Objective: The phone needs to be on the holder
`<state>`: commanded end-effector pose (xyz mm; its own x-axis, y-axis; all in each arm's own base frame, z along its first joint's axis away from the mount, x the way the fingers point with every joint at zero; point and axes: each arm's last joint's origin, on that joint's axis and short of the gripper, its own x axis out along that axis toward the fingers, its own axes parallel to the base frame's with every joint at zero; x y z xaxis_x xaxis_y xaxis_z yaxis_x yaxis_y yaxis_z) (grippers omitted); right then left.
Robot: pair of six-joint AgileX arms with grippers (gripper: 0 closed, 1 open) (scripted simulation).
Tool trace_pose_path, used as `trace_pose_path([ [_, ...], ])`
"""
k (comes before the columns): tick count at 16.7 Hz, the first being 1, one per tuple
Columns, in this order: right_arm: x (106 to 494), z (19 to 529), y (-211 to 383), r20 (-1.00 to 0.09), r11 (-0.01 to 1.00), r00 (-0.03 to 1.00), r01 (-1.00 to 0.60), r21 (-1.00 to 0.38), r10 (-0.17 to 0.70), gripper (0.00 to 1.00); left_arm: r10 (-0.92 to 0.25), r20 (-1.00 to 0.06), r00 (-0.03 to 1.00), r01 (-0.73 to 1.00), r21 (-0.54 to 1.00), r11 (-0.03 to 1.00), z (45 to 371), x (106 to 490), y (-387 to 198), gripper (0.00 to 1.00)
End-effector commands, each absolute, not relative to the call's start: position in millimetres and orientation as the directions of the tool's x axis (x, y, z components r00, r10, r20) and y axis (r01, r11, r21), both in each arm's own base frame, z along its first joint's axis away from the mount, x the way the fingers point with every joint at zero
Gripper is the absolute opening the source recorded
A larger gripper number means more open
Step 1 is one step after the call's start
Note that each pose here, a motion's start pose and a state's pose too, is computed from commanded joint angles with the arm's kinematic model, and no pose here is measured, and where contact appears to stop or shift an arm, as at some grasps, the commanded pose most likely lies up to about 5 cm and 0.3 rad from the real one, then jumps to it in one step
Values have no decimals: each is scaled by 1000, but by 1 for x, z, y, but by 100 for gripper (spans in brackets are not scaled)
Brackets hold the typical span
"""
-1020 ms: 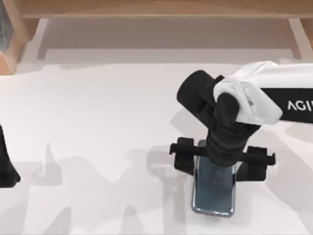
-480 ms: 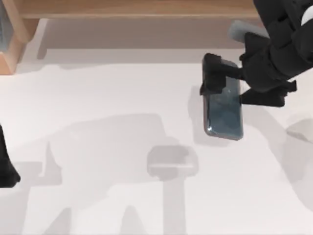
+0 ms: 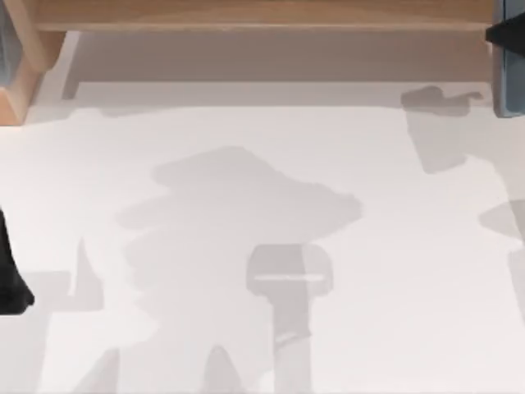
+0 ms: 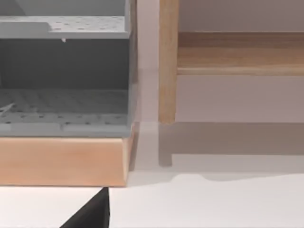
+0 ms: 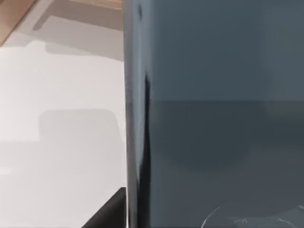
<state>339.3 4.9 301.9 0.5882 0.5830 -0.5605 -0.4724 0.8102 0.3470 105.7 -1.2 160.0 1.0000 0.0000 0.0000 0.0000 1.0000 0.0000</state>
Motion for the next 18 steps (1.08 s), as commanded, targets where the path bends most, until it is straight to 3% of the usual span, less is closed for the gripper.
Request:
trace_pose_path([
  [4, 315, 314, -67, -454, 826, 703, -542, 155, 547, 0, 0, 0, 1000, 0, 0, 1000, 160, 106, -1, 100],
  [9, 276, 298, -134, -405, 856, 786, -517, -19, 466, 0, 0, 0, 1000, 0, 0, 1000, 160, 106, -1, 100],
  [18, 228, 240, -183, -432, 893, 810, -450, -24, 397, 0, 0, 0, 1000, 0, 0, 1000, 160, 106, -1, 100],
])
